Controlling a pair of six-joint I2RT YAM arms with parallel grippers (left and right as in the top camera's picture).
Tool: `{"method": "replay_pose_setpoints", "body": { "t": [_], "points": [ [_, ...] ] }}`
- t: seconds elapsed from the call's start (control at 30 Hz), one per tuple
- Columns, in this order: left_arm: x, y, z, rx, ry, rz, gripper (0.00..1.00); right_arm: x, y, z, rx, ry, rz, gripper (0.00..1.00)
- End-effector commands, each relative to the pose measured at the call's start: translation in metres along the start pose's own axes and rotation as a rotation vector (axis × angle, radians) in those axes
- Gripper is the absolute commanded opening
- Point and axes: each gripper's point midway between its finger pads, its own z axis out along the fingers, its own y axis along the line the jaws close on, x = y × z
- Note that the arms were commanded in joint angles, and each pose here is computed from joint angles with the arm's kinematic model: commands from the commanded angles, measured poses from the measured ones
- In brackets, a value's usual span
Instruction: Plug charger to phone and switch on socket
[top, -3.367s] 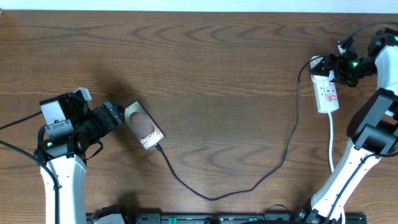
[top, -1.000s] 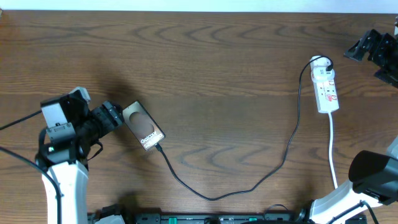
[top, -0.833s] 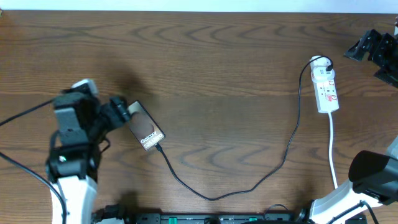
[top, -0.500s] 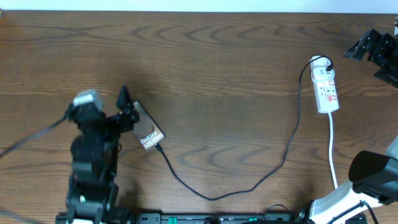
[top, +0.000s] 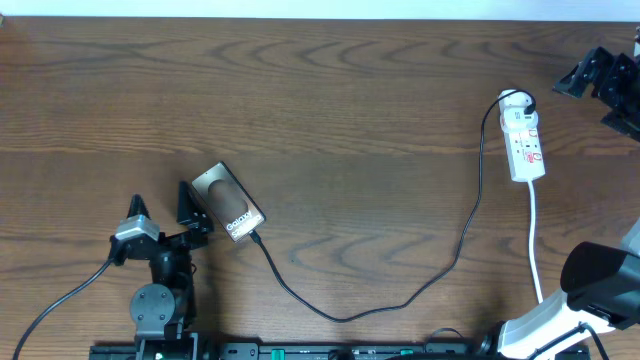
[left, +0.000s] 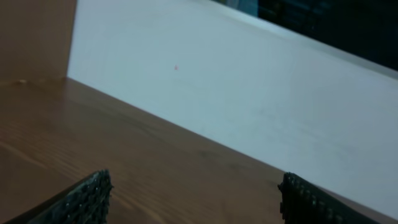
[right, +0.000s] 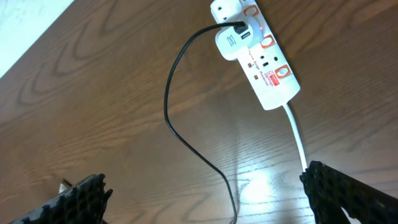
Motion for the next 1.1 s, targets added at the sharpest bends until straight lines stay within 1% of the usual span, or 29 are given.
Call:
{"method": "replay_pose_setpoints", "body": {
  "t": [0.0, 0.1, 0.23, 1.07],
  "points": [
    [0.006, 0.003, -0.002, 0.023, 0.034, 0.023, 0.84, 0.001, 0.005, -0.004, -0.008, -0.009, -0.002, 0.99],
    [0.023, 0.013, -0.004, 0.000, 0.108, 0.032, 0.84, 0.001, 0.005, -0.004, -0.008, -0.009, -0.002, 0.99],
    [0.055, 0.033, -0.015, -0.075, 0.241, 0.040, 0.84, 0.001, 0.005, -0.004, -0.008, -0.009, -0.002, 0.99],
    [0.054, 0.035, -0.016, -0.083, 0.239, 0.039, 0.84, 0.001, 0.005, -0.004, -0.008, -0.009, -0.002, 0.99]
  ]
}}
